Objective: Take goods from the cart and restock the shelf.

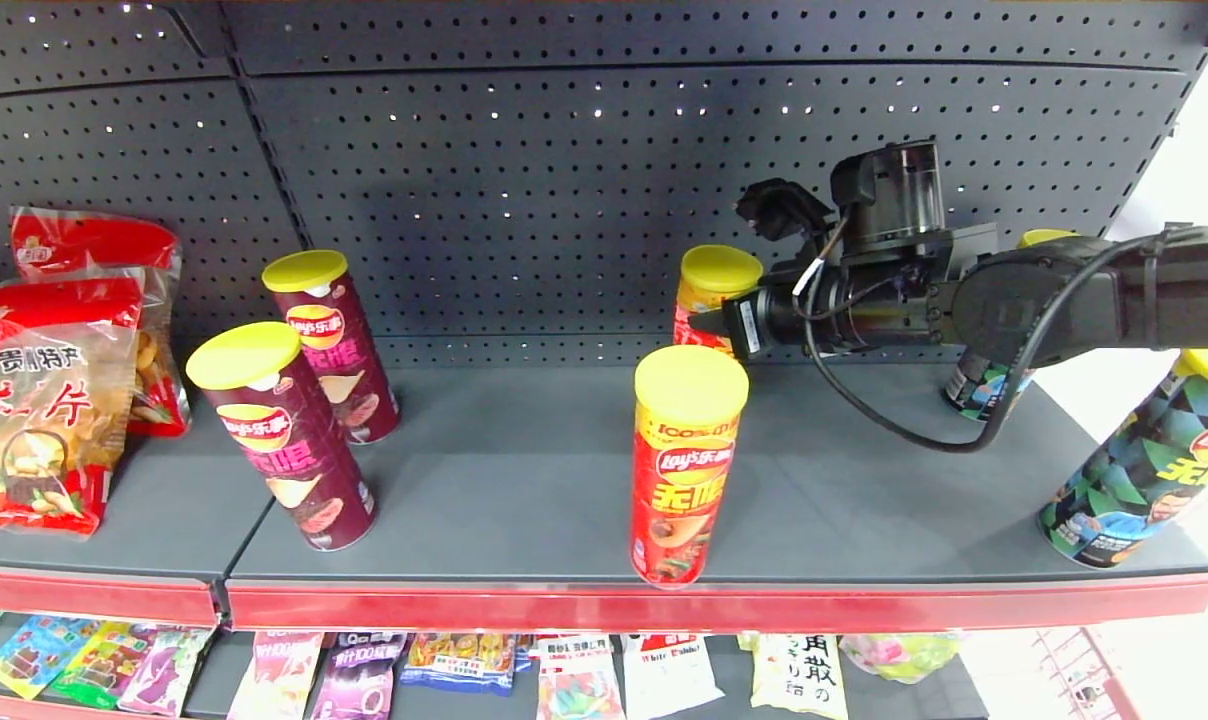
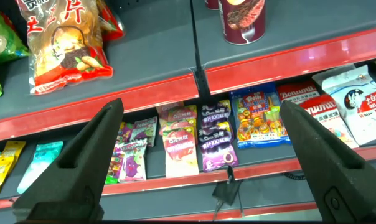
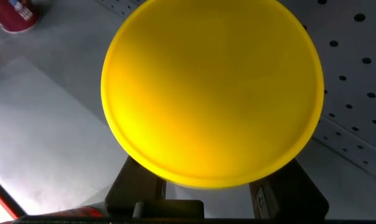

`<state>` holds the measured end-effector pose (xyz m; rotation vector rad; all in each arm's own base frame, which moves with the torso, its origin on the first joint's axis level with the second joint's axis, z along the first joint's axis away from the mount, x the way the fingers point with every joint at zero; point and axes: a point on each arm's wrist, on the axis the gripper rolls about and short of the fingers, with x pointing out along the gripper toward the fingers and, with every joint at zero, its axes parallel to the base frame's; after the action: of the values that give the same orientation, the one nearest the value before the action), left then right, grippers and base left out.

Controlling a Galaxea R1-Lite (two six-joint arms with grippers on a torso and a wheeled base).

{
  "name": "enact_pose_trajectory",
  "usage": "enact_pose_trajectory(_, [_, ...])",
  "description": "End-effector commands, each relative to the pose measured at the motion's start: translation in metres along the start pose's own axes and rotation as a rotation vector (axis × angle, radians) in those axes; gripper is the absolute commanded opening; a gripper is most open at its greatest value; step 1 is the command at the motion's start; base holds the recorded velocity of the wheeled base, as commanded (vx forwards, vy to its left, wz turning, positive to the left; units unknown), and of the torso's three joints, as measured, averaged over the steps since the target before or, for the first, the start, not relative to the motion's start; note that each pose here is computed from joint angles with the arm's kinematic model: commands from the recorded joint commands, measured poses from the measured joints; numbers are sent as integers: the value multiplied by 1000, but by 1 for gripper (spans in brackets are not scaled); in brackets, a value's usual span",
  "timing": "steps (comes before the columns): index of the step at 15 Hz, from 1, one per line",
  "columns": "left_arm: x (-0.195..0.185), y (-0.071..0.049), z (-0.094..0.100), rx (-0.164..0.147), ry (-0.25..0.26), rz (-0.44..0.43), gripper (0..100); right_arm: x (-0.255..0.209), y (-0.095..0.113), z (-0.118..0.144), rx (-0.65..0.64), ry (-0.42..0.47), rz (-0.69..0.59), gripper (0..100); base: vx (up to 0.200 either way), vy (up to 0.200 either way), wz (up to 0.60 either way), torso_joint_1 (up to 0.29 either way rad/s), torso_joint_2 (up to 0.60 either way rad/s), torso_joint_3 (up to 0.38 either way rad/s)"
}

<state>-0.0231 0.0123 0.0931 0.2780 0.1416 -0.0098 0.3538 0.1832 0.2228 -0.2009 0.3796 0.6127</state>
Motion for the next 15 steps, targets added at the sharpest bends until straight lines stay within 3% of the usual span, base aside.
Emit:
enact_pose_trajectory(1, [0, 0, 0, 1, 1, 0, 100, -1, 3, 2, -3, -9, 7, 0, 0, 0, 0, 0, 0, 0])
enact_pose_trajectory(8, [0, 0, 0, -1, 1, 0, 100, 1, 6, -1, -4, 5, 14, 0, 0, 0, 0, 0, 0, 0])
enact_pose_trajectory(9, [0, 0, 0, 1, 1, 0, 100, 1, 6, -1, -4, 6, 15, 100, 0, 0, 0, 0, 0, 0])
enact_pose_trajectory(15, [0, 0, 0, 0, 2, 0, 100, -1, 6, 1, -5, -4, 12, 100, 0, 0, 0, 0, 0, 0])
